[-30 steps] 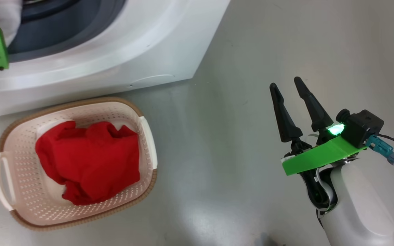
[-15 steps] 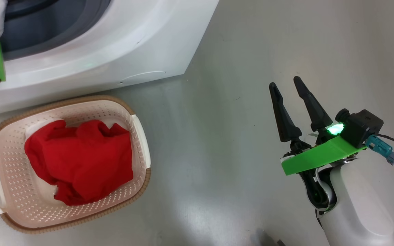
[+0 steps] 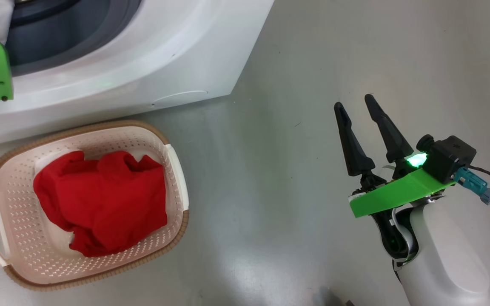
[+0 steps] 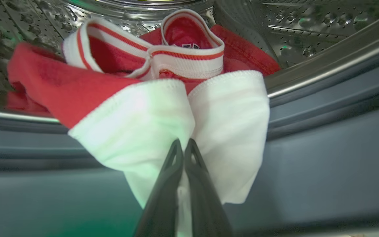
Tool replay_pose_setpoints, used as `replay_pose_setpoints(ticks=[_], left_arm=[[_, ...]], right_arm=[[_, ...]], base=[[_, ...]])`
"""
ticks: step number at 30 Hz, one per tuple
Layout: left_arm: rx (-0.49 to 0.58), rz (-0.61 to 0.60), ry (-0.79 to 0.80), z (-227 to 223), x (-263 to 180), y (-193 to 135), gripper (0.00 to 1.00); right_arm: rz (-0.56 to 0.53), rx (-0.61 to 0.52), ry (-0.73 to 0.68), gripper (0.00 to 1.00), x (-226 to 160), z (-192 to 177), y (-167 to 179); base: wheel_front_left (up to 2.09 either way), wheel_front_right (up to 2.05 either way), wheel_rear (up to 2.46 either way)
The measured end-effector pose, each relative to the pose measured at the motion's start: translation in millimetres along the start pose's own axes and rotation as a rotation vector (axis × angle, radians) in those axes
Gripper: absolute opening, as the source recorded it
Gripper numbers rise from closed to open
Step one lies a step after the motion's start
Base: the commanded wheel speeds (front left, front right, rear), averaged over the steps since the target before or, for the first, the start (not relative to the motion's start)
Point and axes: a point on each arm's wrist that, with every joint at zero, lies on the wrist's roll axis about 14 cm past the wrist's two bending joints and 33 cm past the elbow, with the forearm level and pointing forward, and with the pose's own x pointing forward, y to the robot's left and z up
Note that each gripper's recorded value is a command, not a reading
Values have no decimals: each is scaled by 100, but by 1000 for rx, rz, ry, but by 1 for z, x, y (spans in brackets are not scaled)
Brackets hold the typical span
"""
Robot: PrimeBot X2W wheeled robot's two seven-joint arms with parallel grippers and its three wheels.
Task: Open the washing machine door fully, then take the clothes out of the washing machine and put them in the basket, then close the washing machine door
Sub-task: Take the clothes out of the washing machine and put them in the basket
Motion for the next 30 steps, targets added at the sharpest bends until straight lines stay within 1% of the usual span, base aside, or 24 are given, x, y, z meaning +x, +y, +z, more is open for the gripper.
replay_pose_setpoints(ticks=[3, 10, 14, 19, 22, 26, 30], left_arm=[[35, -13, -47, 8, -2, -3, 0], [24, -54, -147, 27, -15, -17, 0], [-7, -74, -209, 34, -26, -24, 0], [-48, -88, -288, 44, -43, -23, 0], [-91, -104, -327, 46, -55, -26, 0], [-149, -124, -380, 48, -75, -30, 0], [-166, -134, -418, 47, -96, -33, 0]], right_arm=[[1, 1, -4, 100, 0, 2, 1], [16, 4, -20, 100, 1, 8, 6], [33, 6, -30, 100, 2, 12, 12], [54, 2, -44, 100, 2, 19, 18], [67, -4, -51, 100, 0, 24, 21], [79, -7, -55, 100, -7, 29, 25], [92, -8, -60, 100, -15, 34, 30]], base=[[0, 0, 0], [0, 0, 0], [0, 0, 0], [0, 0, 0], [0, 0, 0], [0, 0, 0], [0, 0, 0]])
